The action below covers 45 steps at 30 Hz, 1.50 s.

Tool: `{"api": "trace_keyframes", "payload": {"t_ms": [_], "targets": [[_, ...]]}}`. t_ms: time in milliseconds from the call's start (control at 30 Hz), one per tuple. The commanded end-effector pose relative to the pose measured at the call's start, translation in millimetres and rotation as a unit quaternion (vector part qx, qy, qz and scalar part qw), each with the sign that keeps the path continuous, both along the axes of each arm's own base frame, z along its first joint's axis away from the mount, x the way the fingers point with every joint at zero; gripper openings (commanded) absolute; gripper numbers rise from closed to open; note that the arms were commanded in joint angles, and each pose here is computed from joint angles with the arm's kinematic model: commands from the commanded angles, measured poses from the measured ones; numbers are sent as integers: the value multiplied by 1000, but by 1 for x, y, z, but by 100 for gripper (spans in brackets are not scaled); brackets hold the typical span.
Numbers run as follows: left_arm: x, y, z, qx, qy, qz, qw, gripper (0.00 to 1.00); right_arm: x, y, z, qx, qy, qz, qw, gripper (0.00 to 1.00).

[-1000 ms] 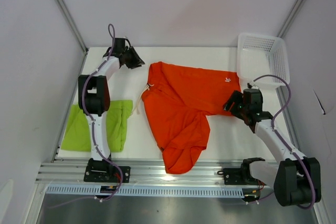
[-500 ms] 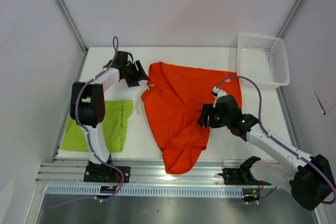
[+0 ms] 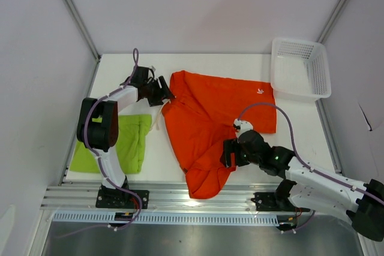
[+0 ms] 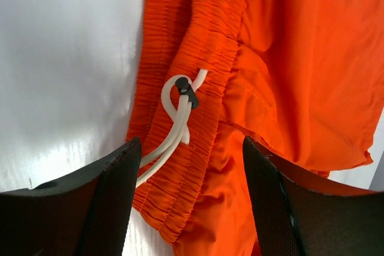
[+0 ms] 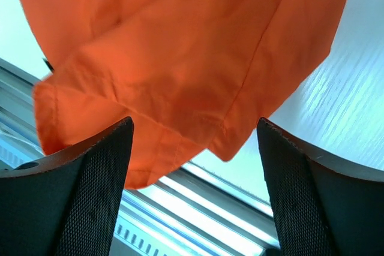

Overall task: Fold and stack the shorts
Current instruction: Flatten the shorts out

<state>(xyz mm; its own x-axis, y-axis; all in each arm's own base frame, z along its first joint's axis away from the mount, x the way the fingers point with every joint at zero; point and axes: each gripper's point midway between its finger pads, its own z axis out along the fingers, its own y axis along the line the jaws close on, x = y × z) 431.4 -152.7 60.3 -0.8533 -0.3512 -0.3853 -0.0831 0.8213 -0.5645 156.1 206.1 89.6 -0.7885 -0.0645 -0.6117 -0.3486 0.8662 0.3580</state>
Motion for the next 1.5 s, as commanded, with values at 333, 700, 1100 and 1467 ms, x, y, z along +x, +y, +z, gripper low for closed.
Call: {"api": "trace_keyframes", "payload": {"t_ms": [333,700,1100,1467], "targets": [[-23,-9,7,4,-20,-30,999,69,-18,-24,-13,-21,-14,-76,997,70],[-31,-3,15,11,-32,-21,999,69,-27,-21,-21,-10,3,-115,993,74],[-42,-1,0,15,-8,-19,1000,67,-13,-37,-47,-29,19,-193,981,33],[-44,-1,5,15,-5,-16,1000,58,57,-78,-4,18,1,-260,965,0]]}}
